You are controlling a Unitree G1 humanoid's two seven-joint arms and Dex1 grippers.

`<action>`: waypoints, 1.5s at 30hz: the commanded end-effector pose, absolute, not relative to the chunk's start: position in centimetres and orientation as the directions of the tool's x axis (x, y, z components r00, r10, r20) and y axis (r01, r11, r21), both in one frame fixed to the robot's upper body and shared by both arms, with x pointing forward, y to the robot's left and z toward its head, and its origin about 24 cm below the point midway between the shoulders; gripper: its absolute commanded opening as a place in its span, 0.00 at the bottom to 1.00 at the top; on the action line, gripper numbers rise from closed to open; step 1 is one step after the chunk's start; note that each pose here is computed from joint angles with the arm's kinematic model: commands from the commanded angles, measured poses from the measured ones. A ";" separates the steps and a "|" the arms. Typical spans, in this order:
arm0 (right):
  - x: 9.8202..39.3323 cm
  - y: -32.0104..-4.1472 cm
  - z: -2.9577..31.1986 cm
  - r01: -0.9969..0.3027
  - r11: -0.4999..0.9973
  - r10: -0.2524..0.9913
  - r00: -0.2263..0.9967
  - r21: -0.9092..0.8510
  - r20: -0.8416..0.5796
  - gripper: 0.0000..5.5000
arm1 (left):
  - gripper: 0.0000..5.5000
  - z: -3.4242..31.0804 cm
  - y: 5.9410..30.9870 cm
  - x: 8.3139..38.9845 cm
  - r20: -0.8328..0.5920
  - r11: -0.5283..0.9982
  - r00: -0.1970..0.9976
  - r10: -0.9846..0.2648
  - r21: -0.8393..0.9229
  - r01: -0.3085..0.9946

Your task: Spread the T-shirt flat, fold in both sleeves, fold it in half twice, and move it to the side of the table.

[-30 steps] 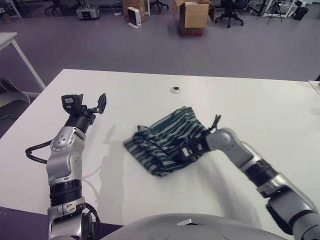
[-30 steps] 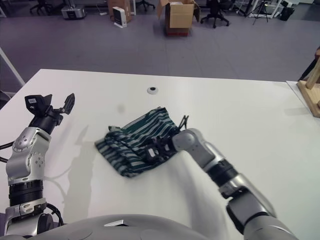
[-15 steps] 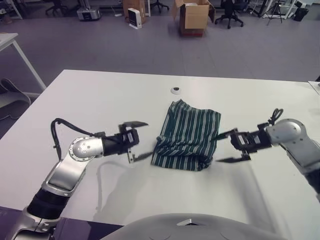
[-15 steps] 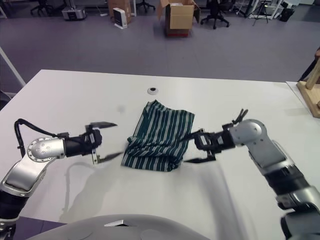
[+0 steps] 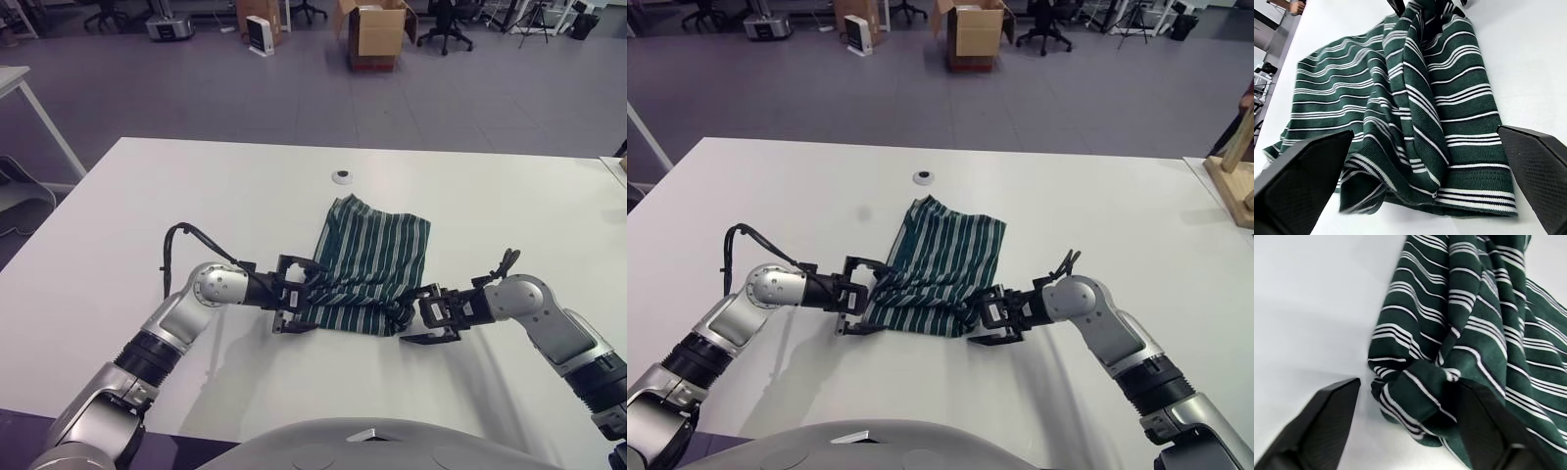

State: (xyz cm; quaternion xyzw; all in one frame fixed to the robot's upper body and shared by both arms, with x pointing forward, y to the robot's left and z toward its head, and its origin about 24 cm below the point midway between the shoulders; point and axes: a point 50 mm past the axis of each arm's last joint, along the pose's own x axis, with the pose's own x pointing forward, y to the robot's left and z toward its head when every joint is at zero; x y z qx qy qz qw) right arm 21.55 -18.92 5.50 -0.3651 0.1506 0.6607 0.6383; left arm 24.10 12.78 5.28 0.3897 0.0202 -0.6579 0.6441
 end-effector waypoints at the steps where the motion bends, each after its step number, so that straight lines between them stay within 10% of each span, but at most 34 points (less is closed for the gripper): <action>1: 21.7 -19.2 6.2 -0.945 -0.134 0.733 0.109 -0.299 -0.672 0.45 | 0.98 4.5 12.9 24.6 -0.584 -0.218 0.105 -0.805 0.455 0.863; 13: 21.5 -18.9 5.4 -0.948 -0.105 0.724 0.133 -0.299 -0.676 0.06 | 0.57 2.3 15.7 23.5 -0.718 -0.302 -0.010 -0.696 0.280 0.911; 30: 20.8 -18.6 6.2 -0.956 -0.107 0.790 0.086 -0.274 -0.607 0.06 | 0.09 0.9 15.7 23.6 -0.736 -0.260 -0.060 -0.674 0.160 0.952; 45: 18.4 -22.8 16.4 -0.923 -0.113 0.916 -0.240 0.368 -0.320 0.06 | 0.04 16.0 12.9 17.7 -0.349 -0.274 -0.346 -0.871 -0.240 0.931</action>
